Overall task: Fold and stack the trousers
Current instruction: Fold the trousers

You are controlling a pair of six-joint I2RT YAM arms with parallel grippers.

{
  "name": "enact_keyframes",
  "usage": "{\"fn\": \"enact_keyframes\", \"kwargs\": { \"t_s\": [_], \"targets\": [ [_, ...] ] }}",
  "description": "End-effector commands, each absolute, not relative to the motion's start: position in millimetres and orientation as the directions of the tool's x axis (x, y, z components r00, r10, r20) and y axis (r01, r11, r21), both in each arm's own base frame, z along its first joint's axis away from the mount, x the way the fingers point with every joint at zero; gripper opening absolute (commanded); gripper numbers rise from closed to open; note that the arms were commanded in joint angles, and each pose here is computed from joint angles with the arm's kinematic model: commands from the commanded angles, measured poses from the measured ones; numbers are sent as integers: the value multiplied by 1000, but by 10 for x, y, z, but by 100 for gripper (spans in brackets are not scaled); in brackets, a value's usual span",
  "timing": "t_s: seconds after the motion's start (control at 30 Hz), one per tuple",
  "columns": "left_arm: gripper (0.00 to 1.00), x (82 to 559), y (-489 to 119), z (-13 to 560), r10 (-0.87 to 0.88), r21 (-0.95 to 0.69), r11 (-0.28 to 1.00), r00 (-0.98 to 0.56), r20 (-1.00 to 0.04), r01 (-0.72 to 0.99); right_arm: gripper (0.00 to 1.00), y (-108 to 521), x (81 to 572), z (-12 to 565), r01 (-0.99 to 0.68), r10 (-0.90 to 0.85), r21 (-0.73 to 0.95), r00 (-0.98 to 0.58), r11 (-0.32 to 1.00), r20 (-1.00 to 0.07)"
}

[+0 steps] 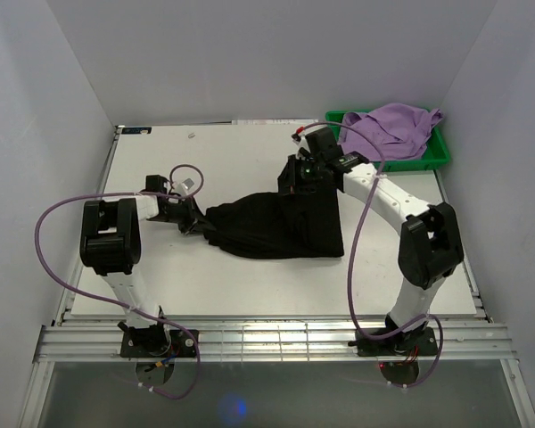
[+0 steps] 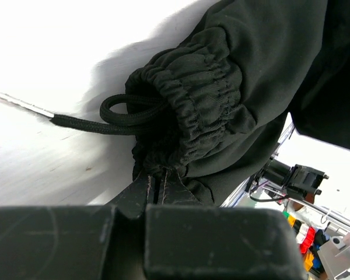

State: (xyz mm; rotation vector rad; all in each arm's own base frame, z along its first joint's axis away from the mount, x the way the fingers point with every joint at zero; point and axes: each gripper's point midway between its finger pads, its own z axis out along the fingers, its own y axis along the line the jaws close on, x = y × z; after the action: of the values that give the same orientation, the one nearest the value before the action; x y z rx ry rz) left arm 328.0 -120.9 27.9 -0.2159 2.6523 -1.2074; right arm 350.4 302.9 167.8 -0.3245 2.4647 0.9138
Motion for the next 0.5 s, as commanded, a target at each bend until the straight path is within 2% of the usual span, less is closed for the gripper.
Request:
{"fn": "enact_keyframes", "kwargs": {
  "t_s": [0.0, 0.2, 0.47],
  "targets": [
    [0, 3244, -1188, 141, -233, -690, 721, -960, -156, -63, 8, 3408, 3635, 1950, -403, -9, 563, -818, 722, -575],
    [0, 3256, -1277, 122, -234, -646, 762, -952, -198, -53, 8, 3760, 3548, 1842, -415, -58, 557, -835, 720, -547],
    [0, 3234, -1341, -11, -263, -600, 793, -948, -178, -107, 8, 4227, 3339, 1644, -443, -111, 538, -835, 717, -539]
  ]
}}
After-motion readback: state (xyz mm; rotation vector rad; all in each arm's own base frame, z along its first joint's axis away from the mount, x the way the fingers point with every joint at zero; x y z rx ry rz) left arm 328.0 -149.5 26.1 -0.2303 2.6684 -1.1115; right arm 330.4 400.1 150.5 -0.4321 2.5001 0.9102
